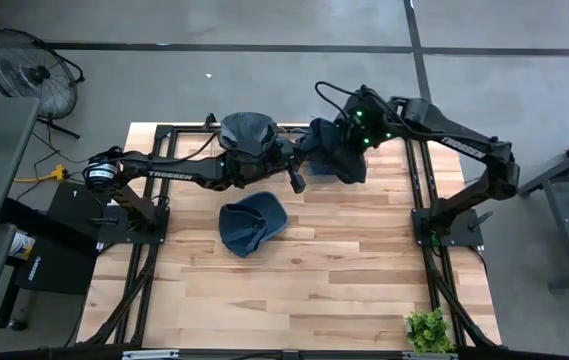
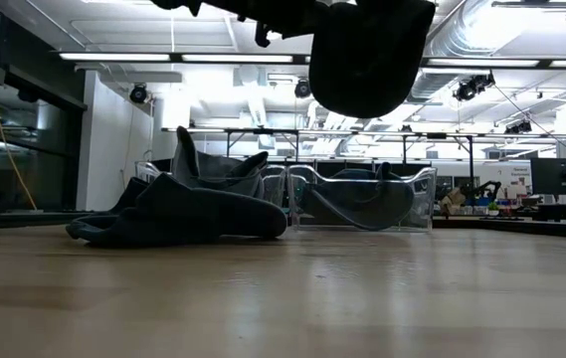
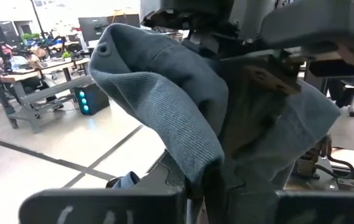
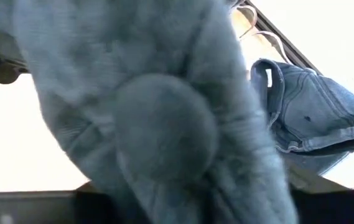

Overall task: Pick & Place hat
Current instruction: Put the dark blue cap into the right transparent bin

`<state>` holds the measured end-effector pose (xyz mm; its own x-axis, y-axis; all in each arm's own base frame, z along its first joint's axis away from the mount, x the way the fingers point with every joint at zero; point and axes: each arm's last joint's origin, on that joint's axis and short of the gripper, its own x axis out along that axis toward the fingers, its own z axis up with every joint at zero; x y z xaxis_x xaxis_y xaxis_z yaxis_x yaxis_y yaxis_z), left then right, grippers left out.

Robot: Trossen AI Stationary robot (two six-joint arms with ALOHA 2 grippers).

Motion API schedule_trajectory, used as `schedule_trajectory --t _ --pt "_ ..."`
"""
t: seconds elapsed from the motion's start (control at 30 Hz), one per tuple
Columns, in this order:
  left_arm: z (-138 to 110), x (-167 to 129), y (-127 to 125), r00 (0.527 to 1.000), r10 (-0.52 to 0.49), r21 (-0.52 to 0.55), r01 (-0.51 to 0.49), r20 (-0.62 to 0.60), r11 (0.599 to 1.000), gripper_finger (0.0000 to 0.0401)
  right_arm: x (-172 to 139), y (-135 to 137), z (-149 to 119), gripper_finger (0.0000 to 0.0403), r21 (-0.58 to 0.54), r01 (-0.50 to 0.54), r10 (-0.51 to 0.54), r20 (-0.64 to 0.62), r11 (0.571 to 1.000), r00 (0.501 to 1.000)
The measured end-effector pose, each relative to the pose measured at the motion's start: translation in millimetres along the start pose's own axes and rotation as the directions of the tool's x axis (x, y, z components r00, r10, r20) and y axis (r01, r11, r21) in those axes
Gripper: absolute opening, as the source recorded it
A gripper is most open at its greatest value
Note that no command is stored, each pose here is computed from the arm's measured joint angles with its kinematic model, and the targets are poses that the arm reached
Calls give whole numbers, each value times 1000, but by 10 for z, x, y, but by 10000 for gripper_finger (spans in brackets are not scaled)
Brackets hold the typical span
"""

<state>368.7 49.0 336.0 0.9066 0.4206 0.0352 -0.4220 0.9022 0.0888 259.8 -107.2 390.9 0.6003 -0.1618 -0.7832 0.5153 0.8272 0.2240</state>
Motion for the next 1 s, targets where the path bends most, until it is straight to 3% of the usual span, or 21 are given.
schedule_trajectory --t 0.3,0.5,0.83,1.0 --pt "-2 -1 -3 1000 -4 0 4 -1 1000 16 -43 -34 -6 19 -10 -15 15 0 1000 1000" --pt "-3 -1 -3 1000 -4 0 4 -1 1000 29 -43 -43 -11 5 -18 1 -1 -4 1000 1000" --pt "-5 -3 -3 1000 -5 7 5 -6 1000 154 -47 -72 -8 3 -27 25 -25 -1 999 1000" --pt "-32 -31 20 997 47 88 -41 -67 995 198 -57 -166 -22 2 -33 54 -55 -30 998 998"
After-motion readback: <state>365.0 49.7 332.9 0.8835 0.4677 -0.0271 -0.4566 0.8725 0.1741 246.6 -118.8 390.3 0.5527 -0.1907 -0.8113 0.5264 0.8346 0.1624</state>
